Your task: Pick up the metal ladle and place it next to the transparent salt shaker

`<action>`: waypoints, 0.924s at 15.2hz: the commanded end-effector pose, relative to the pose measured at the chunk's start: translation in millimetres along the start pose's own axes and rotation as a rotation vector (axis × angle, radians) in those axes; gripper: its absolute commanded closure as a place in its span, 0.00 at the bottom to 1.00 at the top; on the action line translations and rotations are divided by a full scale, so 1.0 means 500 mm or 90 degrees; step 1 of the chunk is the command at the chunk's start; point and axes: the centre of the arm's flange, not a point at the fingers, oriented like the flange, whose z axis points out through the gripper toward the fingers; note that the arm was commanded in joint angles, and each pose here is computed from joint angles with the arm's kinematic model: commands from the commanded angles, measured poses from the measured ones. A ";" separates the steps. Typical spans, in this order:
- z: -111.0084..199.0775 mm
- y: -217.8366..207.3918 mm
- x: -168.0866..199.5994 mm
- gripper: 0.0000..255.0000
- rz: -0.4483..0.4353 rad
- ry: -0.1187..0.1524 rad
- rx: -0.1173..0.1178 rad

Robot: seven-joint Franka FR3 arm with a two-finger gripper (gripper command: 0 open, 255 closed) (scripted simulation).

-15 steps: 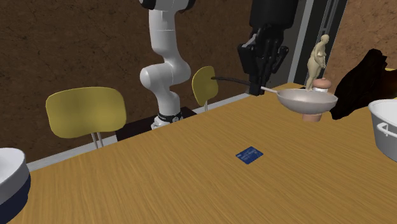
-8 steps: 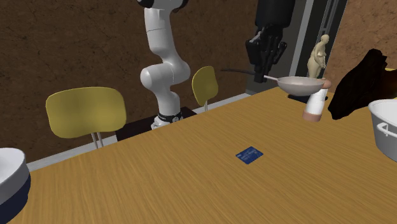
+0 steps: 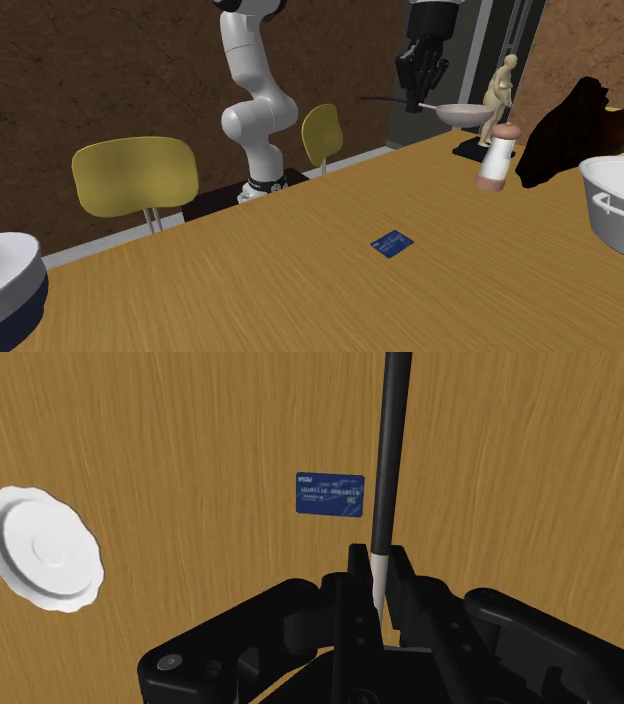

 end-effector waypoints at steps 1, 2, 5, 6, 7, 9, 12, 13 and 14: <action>-0.003 -0.045 -0.026 1.00 0.001 0.000 0.000; -0.006 -0.067 -0.039 1.00 0.001 0.000 0.000; -0.014 -0.135 -0.080 1.00 0.001 0.000 0.000; -0.017 -0.157 -0.094 1.00 0.001 0.000 0.000; -0.019 -0.180 -0.107 1.00 0.001 0.000 0.000; -0.025 -0.225 -0.135 1.00 0.001 0.000 0.000; -0.033 -0.292 -0.176 1.00 0.001 0.000 0.000; -0.036 -0.314 -0.189 1.00 0.001 0.000 0.000; -0.038 -0.337 -0.203 1.00 0.001 0.000 0.000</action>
